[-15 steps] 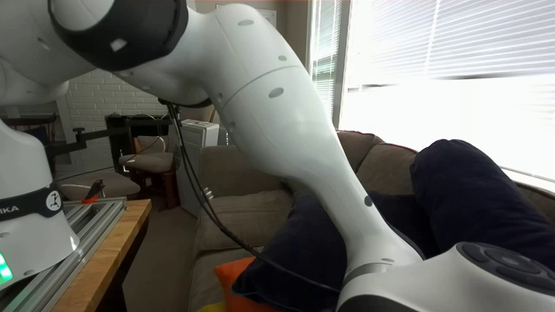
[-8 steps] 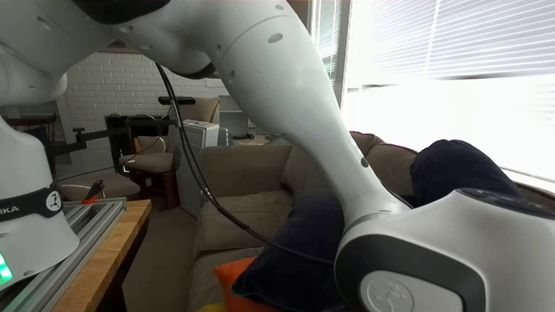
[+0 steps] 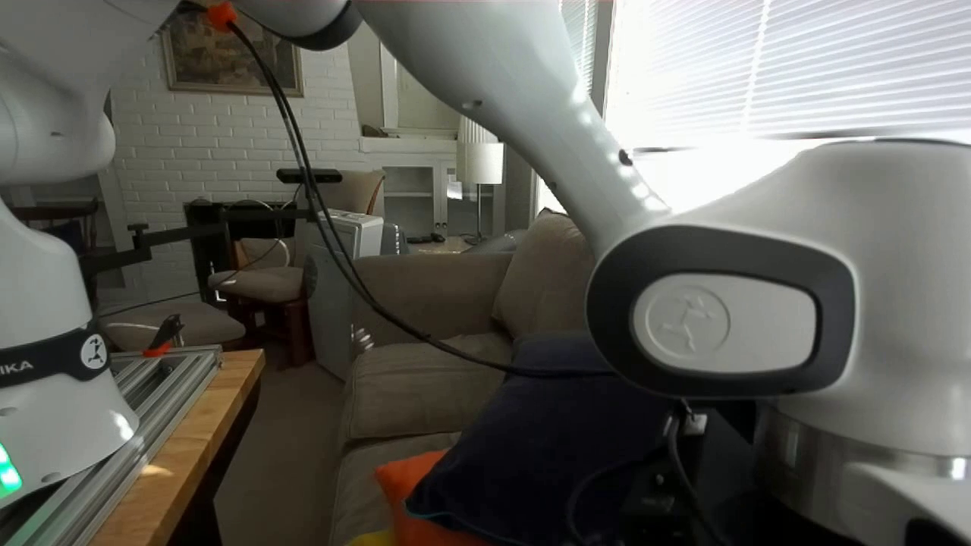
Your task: Put the black remote control on the dark blue pillow.
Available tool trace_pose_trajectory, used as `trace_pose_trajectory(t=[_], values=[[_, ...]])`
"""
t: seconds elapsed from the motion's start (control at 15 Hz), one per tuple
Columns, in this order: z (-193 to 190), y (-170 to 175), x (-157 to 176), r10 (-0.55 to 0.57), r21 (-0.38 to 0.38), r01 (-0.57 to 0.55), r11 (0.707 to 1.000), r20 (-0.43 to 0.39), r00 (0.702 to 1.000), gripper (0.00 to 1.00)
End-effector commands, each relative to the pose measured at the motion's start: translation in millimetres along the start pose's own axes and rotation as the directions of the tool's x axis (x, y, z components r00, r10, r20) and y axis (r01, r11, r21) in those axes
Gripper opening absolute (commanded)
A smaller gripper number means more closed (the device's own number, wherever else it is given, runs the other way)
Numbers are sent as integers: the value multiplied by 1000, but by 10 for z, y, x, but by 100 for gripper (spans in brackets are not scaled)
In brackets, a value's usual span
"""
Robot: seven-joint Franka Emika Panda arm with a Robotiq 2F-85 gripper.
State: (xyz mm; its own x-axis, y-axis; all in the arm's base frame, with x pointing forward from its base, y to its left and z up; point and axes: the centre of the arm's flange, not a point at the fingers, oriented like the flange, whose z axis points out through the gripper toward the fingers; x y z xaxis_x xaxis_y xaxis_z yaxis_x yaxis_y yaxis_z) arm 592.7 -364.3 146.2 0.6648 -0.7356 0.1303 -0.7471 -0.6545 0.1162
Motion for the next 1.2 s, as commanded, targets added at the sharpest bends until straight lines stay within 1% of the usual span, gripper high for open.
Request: trace_pose_trajectory(t=[0.0,0.27,0.33,0.53,0.67,0.87,0.93,1.13], values=[[-594,72,-208,-74,54,72,996,26,997,32],[-1037,-42,-325,-179,145,175,974,14,984,32],[-1131,-107,-363,-203,167,194,967,37,979,32],[-1454,-277,-505,-300,248,276,929,67,952,32],[-1631,-439,-587,-352,288,319,903,68,934,32],[-1768,-757,-665,-391,324,356,876,47,919,32],[-1760,-891,-681,-390,314,361,878,30,920,32],[-1750,-1217,-763,-407,327,378,866,21,913,32]])
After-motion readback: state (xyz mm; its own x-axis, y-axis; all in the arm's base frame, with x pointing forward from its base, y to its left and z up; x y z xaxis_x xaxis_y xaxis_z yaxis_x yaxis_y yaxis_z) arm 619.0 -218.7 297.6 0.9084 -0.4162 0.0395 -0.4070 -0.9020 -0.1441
